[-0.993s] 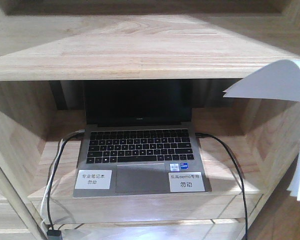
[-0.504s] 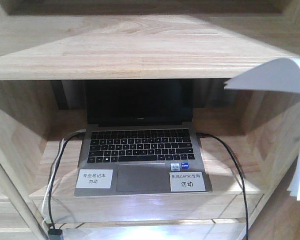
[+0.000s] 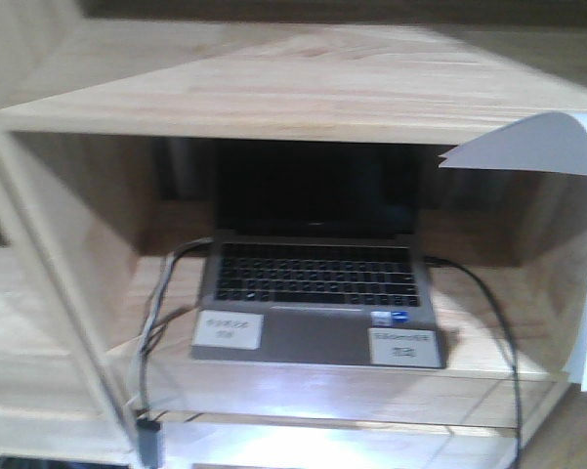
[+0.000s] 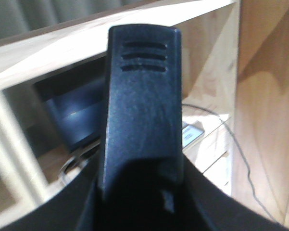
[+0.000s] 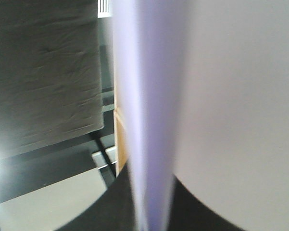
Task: Grab stapler and paper to desk for stapling
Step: 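Drive the base toward the desk holding stapler and paper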
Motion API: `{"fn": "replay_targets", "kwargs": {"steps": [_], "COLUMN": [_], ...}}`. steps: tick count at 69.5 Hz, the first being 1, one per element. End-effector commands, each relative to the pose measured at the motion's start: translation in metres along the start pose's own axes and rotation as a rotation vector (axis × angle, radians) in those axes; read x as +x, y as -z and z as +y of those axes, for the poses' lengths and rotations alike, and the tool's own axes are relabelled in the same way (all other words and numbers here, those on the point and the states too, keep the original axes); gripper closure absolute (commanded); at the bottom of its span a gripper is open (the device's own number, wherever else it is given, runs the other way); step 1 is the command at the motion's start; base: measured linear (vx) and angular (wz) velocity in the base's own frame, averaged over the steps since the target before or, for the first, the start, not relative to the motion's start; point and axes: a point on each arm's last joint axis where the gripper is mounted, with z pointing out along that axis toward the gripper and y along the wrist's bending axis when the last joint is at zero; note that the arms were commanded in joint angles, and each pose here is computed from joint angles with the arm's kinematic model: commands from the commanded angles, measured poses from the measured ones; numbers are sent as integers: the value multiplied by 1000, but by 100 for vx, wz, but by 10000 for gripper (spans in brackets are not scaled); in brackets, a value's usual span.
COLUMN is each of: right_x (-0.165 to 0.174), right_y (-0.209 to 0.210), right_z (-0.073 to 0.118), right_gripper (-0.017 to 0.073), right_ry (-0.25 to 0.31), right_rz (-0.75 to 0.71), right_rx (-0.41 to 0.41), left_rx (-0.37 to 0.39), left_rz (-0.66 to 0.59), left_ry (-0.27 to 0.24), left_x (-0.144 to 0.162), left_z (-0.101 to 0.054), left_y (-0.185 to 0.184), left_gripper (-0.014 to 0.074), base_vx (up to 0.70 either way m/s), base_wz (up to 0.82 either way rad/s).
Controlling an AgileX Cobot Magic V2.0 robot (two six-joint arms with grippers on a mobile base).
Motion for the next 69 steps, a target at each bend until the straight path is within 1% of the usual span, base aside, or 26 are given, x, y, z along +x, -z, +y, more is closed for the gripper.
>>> {"fn": "replay_targets", "kwargs": {"steps": [1, 69], "right_x": [-4, -4], "right_y": [-5, -5], "right_z": [7, 7], "right_gripper": [565, 565], "right_ry": [17, 17], "right_rz": [-26, -26], "right_rx": [-51, -51], "left_rx": [-12, -12], "left_rz": [-120, -120], "left_ry": [14, 14], "left_x": [-17, -17], "left_z": [2, 2], "left_y": [1, 1], "left_gripper": [600, 600], "base_vx": [-8, -10], "base_wz": [29, 40]}}
